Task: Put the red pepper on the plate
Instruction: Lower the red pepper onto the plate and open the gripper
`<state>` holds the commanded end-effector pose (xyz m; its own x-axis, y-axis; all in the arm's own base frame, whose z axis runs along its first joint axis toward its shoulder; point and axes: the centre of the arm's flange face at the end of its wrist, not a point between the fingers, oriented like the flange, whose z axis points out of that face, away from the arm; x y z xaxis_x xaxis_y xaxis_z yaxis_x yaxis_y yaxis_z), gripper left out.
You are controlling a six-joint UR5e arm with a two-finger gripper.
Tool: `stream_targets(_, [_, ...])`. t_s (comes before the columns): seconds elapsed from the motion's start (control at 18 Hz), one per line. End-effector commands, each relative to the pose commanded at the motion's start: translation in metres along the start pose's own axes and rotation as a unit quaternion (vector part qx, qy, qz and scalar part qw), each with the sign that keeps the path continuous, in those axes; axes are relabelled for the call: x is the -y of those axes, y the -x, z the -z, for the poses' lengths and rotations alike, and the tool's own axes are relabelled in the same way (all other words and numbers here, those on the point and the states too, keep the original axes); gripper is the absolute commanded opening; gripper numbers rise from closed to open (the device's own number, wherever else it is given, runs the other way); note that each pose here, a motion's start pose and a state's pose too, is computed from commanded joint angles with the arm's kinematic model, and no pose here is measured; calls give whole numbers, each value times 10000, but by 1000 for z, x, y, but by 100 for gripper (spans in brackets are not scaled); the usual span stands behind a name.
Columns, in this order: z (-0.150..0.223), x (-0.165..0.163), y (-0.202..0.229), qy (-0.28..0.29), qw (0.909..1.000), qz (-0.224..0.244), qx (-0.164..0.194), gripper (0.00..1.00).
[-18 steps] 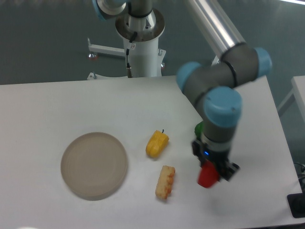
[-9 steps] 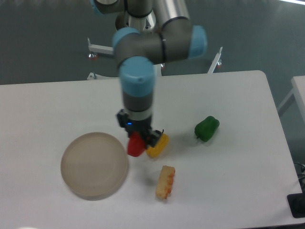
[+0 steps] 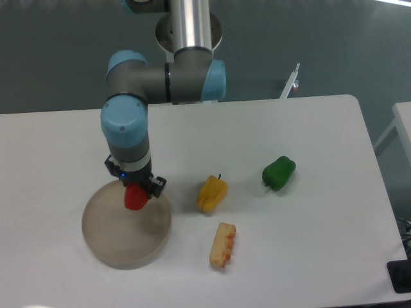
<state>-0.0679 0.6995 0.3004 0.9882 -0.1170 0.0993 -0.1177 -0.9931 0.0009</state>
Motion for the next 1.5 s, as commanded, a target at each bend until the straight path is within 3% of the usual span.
stream_targets(0.39, [-21, 12, -2, 90, 9997, 195, -76, 63])
stream_targets(1.5, [-37, 21, -2, 132, 9995, 182, -200, 65])
